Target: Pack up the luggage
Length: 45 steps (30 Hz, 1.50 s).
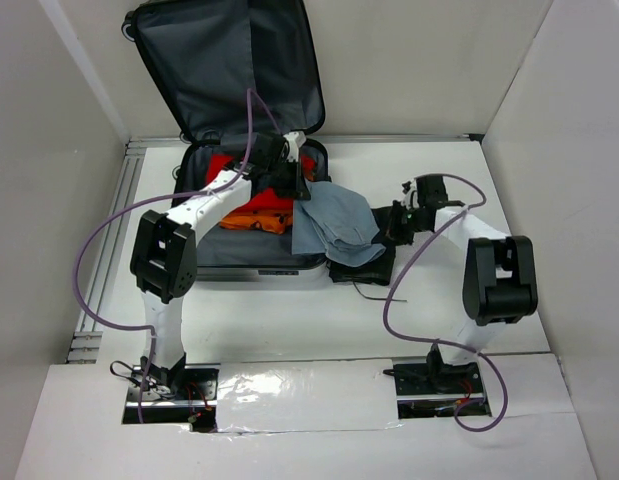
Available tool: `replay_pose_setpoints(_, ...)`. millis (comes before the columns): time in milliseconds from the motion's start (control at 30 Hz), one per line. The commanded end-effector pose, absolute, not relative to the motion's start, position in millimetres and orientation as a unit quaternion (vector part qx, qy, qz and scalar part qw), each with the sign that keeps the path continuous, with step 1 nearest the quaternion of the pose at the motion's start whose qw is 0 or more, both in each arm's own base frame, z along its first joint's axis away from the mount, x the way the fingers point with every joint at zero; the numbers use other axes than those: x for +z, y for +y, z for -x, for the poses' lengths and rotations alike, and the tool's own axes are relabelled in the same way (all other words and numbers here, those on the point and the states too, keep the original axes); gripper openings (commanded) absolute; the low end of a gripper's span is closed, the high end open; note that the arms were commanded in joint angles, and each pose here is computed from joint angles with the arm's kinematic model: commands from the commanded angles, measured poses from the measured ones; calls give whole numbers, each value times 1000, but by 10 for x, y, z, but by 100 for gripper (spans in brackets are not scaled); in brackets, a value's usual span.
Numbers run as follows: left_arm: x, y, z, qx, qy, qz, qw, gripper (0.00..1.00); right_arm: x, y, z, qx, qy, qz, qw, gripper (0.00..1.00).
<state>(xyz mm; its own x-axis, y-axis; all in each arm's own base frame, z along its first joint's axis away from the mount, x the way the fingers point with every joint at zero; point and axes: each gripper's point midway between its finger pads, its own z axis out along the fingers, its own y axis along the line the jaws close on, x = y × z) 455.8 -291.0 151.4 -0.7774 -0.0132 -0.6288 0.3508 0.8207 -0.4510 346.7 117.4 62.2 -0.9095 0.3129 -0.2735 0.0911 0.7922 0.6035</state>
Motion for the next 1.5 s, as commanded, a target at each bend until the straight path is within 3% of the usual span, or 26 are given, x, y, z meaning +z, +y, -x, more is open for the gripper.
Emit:
replay_pose_setpoints(0,1847,-2790,-4703,-266,888,-102,361,0,1376,1180,-3689,305,911,-73,268,0)
replay_pose_setpoints(333,2672,-2383,-4791,-268,857,-92,430,0,2230,1425,-3796,333,876,-23,347,0)
replay_pose_setpoints(667,2734,-1390,-5008,-221,862,-24,455,0,2731,2292,-4263,373,845,50,379,0)
replay_pose_setpoints(1033,2312,-283,-5456,-176,878,64,441,0,2072,3183,-4839,383,861,71,327,0)
replay_pose_setpoints(1233,1939,-95,-5642,-151,891,83,420,0,1742,3462,-4832,368,874,80,307,0)
replay_pose_setpoints(1467,1722,1,-5793,-127,896,86,416,0,1549,3349,-4782,328,893,61,302,0)
